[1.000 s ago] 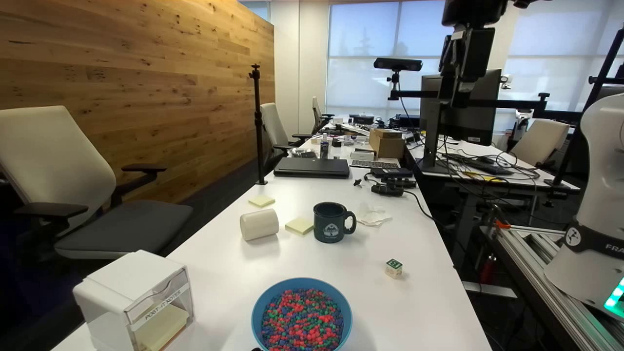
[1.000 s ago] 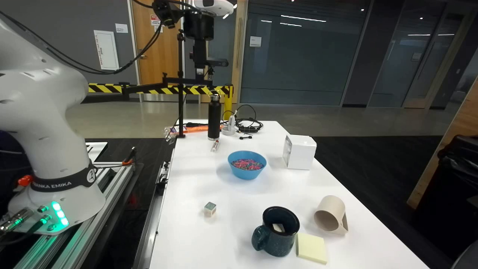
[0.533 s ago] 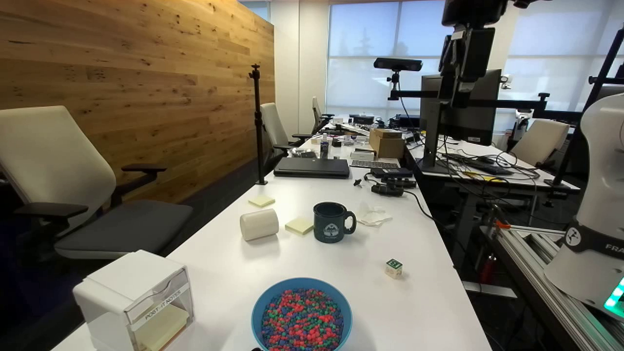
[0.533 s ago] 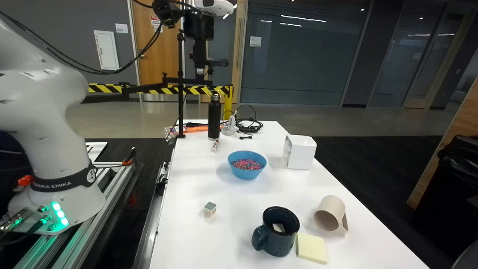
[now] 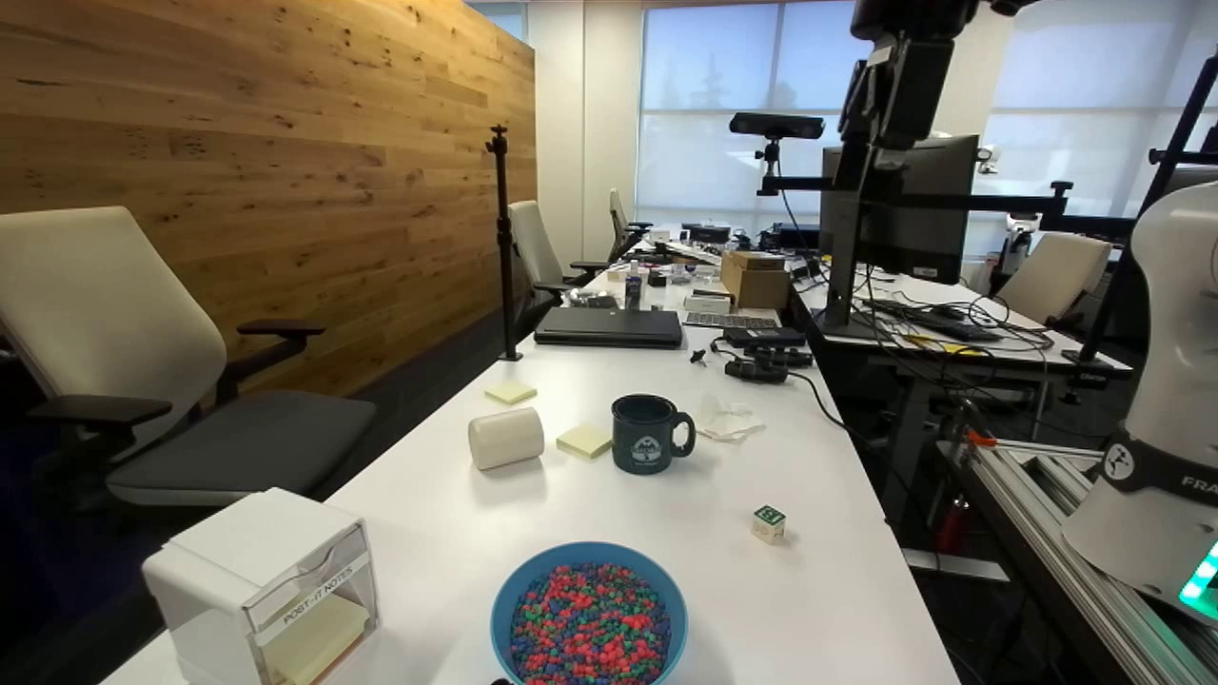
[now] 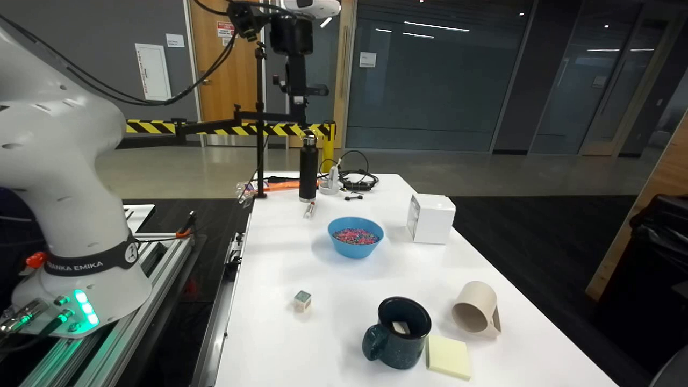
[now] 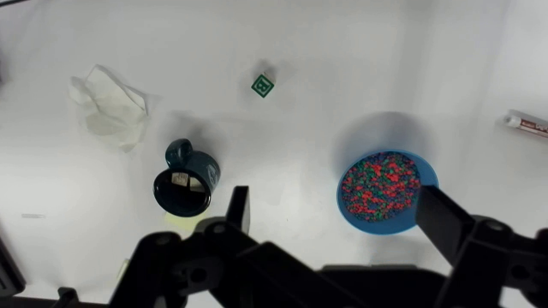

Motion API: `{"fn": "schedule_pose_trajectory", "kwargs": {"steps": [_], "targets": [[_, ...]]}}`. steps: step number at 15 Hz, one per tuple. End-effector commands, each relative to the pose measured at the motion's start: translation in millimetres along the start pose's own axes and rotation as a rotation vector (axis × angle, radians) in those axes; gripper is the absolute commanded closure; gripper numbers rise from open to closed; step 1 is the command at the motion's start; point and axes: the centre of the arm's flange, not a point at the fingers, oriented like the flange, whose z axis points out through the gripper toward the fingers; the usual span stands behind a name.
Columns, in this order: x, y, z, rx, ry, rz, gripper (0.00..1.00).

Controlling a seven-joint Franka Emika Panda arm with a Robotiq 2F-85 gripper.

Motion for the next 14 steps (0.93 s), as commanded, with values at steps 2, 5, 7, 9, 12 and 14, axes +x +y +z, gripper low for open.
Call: {"fn": "schedule_pose_trajectory", "kwargs": {"steps": [2,5,7,9,12,14], "targets": [[26,-16,-17,0.052,0.156,0.004,0.00],[40,-29,-22,0.082,0.253,-0.028,0.00],[46,-43,-23,0.100,0.308,-0.055,0.00],[52,-59,-17,0.121,0.345,-0.082,0.00],[56,-79,-5,0.134,0.362,-0.123,0.00],[58,-86,4,0.136,0.353,-0.141,0.00]]}}
